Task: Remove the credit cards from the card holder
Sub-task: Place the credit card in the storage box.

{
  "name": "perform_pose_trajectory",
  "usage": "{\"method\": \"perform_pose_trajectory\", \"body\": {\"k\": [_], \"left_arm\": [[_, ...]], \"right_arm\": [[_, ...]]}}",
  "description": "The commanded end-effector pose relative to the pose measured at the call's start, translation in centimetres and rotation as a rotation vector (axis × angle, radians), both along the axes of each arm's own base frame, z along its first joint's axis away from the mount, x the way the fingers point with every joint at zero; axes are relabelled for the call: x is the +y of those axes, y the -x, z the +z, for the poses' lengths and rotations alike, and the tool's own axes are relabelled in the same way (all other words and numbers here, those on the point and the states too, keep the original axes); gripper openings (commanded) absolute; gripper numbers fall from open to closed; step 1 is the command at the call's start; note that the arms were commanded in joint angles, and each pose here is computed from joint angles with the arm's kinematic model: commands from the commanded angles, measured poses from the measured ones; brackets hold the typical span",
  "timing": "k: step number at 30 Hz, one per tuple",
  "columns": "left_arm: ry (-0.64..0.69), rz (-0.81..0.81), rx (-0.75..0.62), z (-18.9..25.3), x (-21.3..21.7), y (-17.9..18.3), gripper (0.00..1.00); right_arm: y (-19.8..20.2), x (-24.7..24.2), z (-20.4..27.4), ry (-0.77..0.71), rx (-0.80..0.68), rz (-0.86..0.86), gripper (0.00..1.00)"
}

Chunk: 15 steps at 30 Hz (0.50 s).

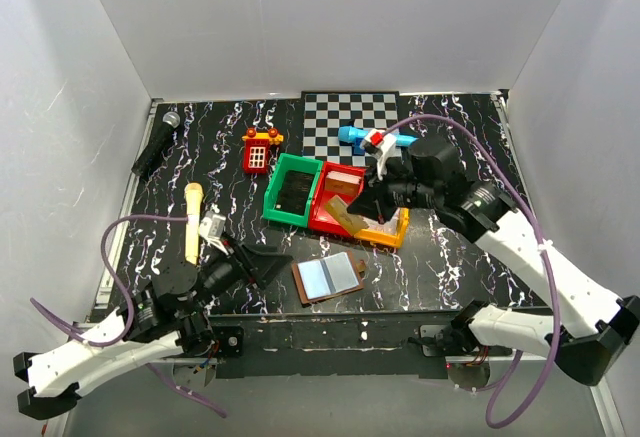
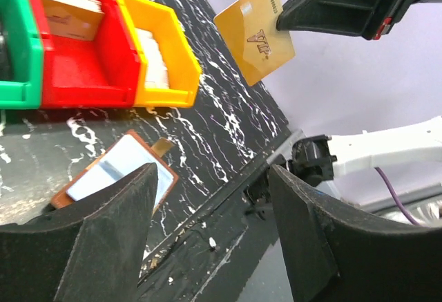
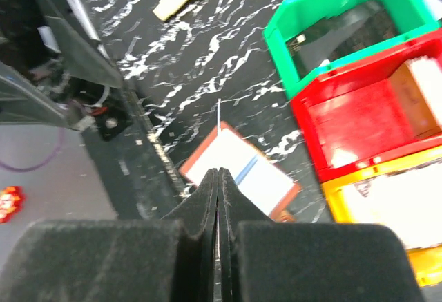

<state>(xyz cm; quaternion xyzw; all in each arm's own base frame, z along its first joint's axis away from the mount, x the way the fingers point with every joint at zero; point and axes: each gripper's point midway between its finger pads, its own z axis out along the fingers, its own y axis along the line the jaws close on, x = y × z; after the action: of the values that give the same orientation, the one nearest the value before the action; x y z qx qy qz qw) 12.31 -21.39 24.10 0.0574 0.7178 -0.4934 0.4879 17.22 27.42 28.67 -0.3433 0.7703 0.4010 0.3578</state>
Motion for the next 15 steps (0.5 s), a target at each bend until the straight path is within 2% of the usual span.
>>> {"method": "perform_pose_trajectory", "body": {"k": [1, 5, 8, 11, 15], "left_arm": [[-0.039, 0.157, 0.057, -2.0, 2.8, -1.5, 0.64], [-0.013, 0.151, 0.066, -2.1, 2.8, -1.3, 0.64], [-0.015, 0.138, 0.063, -2.0, 2.7, -1.1, 0.63], [-0.047, 0.124, 0.045, -1.7, 2.5, -1.1, 0.63], [-0.079, 0.124, 0.036, -1.3, 2.2, -1.3, 0.61]], "right_arm": [[-3.9, 0.3, -1.2, 0.145, -0.223, 0.043, 0.01], [-6.7, 0.7, -3.6, 0.300, -0.343, 0.129, 0.01], [-9.6, 0.2, -5.6, 0.437, -0.398, 0.113, 0.01], [-11.4, 1.1, -6.3, 0.434, -0.478, 0.113, 0.01], [-13.0, 1.9, -7.5, 0.464, -0.504, 0.143, 0.01]]}}
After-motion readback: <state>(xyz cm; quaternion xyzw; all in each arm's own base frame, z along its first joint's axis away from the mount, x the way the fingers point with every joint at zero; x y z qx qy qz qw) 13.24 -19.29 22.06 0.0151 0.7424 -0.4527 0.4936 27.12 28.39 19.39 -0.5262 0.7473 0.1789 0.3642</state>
